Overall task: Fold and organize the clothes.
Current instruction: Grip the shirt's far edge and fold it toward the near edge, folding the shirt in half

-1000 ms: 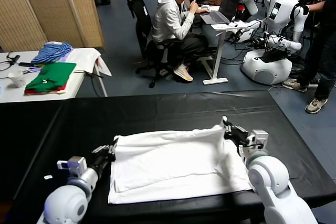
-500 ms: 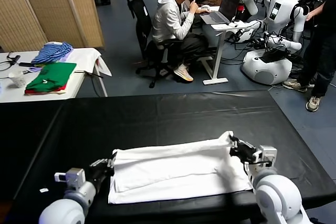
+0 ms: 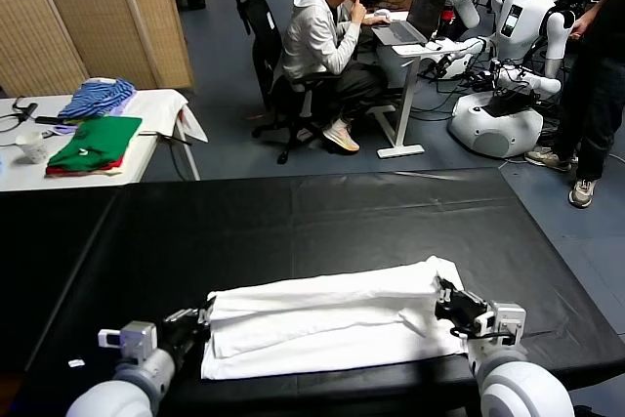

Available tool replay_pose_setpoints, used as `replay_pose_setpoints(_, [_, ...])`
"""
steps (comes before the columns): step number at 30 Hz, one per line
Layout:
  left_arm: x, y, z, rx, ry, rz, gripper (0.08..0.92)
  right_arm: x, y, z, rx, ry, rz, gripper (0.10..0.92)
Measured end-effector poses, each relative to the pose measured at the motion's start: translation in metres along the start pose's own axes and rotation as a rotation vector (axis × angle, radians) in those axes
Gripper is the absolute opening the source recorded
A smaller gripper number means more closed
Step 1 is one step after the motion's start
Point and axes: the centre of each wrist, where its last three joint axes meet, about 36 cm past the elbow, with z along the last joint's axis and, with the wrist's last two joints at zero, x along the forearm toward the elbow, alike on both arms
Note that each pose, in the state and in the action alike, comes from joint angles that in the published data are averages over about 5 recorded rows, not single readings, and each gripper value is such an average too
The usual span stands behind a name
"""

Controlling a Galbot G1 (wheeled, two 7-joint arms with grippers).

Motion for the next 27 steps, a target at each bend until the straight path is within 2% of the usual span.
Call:
replay_pose_setpoints(11, [0.008, -0.002, -0.003, 0.013, 0.059, 0.039, 0.155, -0.005, -0.002, 0.006, -0.007, 0.024, 0.024, 0.142])
replay_pose_setpoints(27, [0.009, -0.003, -0.002, 0.001, 0.060, 0.048, 0.167, -0.015, -0.003, 0.009, -0.010, 0.037, 0.033, 0.142])
